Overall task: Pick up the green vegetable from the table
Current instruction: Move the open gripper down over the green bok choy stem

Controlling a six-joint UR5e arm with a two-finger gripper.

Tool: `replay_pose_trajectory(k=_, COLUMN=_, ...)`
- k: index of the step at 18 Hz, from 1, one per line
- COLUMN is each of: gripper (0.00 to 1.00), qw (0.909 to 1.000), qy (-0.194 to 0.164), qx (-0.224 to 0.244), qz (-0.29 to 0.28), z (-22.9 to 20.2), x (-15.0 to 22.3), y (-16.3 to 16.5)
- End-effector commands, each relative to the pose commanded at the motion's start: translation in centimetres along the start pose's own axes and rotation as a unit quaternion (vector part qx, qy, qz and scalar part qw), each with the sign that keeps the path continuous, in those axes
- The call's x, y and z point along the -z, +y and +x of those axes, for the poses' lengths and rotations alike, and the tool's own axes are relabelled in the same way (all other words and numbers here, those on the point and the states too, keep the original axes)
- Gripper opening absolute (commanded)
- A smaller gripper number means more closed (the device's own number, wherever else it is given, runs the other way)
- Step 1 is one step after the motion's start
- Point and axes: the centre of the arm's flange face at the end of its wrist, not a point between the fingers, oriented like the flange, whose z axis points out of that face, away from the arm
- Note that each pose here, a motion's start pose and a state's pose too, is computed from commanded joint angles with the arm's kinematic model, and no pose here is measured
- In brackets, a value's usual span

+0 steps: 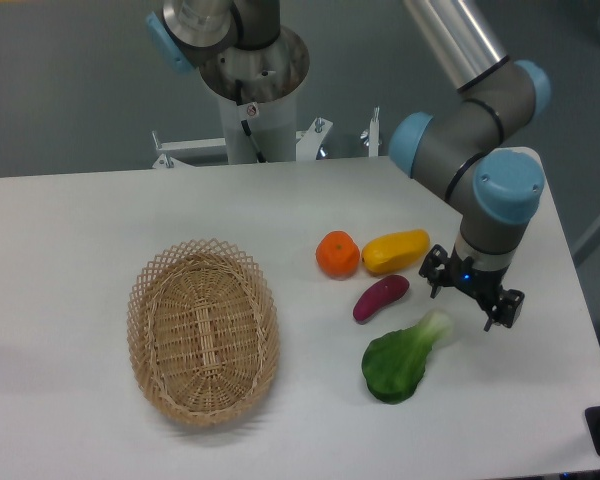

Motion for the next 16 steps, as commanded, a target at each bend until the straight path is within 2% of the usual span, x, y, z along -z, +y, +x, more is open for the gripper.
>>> replay_pose_trajectory(k=6, gripper=1.0, qw=0.9997, qy=0.01, qx=-0.012, qz=-0.016, z=1.6, x=-2.3, y=-1.9)
replay_pose_trajectory(k=12, gripper=0.99, qw=0.9997, qy=-0.005, qx=-0.018, qz=-0.013, z=2.6, x=-3.4, y=-2.4)
replay_pose_trajectory(k=13, gripper=0.88, qw=0.9997, qy=-0.005, qx=-0.017, qz=-0.013, z=2.5, x=-3.3, y=-2.3)
replay_pose_trajectory(k=15, gripper=0.54, qw=0.9996, qy=-0.007, qx=-0.024, qz=-0.012, z=2.5, x=-3.0, y=-2.3)
replay_pose_trajectory(k=16, gripper=0.48, qw=0.9996, qy=-0.008, qx=-0.024, qz=-0.012, z=2.4, x=-2.8, y=-2.2)
